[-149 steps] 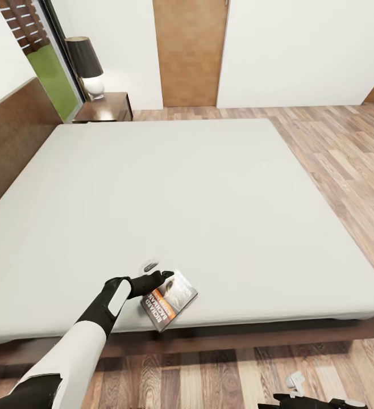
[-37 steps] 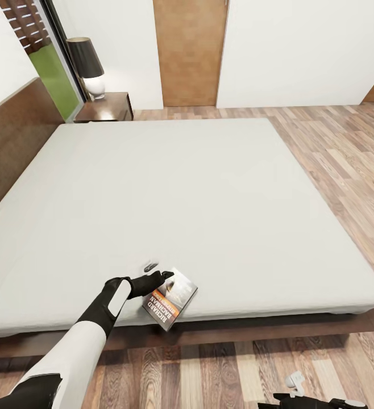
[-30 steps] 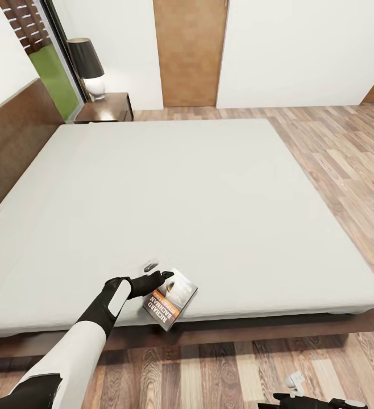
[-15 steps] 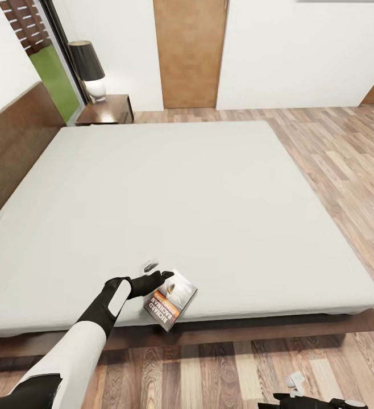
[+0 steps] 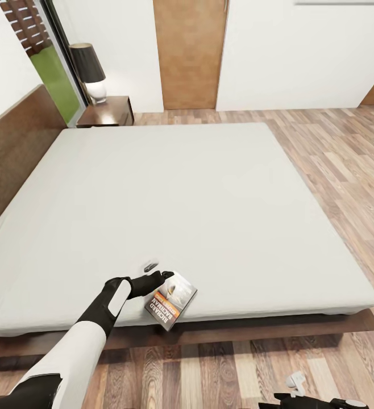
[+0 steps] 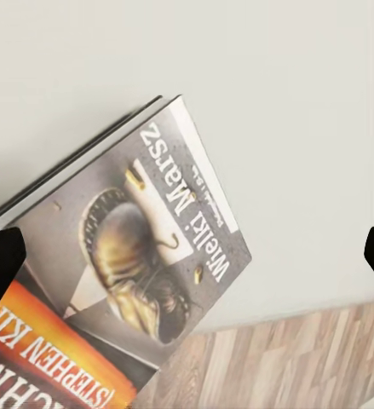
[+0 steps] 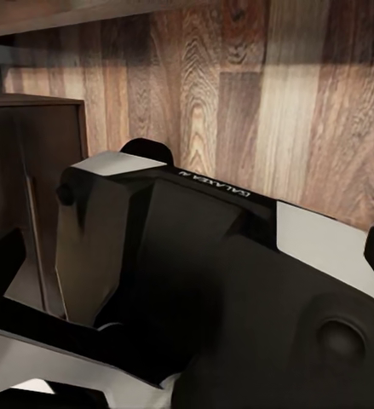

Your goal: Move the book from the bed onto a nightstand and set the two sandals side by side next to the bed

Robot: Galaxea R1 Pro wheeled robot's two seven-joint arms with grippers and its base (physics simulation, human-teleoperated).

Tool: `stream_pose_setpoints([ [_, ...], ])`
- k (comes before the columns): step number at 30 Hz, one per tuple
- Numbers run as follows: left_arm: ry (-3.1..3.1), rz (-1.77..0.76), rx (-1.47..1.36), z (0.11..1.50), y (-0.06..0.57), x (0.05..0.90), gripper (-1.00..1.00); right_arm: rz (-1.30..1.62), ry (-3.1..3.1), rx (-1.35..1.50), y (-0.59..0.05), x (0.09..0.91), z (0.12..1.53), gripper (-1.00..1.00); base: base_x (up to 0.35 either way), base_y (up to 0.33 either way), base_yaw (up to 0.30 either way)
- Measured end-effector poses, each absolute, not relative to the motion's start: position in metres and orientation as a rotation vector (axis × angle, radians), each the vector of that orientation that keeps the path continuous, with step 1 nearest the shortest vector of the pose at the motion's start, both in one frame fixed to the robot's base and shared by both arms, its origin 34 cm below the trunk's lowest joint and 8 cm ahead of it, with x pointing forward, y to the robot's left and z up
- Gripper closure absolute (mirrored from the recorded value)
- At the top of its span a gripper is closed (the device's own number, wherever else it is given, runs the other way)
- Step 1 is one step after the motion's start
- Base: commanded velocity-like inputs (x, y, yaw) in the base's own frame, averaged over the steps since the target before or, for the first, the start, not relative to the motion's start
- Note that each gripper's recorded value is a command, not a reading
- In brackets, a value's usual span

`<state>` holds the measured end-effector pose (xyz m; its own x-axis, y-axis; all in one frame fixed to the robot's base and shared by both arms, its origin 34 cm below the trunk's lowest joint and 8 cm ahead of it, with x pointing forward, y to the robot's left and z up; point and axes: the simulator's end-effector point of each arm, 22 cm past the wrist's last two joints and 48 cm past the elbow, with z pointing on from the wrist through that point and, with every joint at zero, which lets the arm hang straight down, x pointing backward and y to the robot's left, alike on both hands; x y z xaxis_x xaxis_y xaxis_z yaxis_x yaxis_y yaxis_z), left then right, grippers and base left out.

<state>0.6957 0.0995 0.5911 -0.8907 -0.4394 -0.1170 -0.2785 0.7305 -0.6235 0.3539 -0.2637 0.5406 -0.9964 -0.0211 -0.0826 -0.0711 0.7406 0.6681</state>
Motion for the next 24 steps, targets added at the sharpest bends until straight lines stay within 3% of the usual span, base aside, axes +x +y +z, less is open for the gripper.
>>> stream_pose_setpoints([
  [24, 2.678, -0.905, -0.567, 0.611, 0.099, 0.694, -1.00, 1.097, 2.866, -0.071, -0.267, 0.353, 0.561, -1.00, 0.000, 0.000, 0.000],
])
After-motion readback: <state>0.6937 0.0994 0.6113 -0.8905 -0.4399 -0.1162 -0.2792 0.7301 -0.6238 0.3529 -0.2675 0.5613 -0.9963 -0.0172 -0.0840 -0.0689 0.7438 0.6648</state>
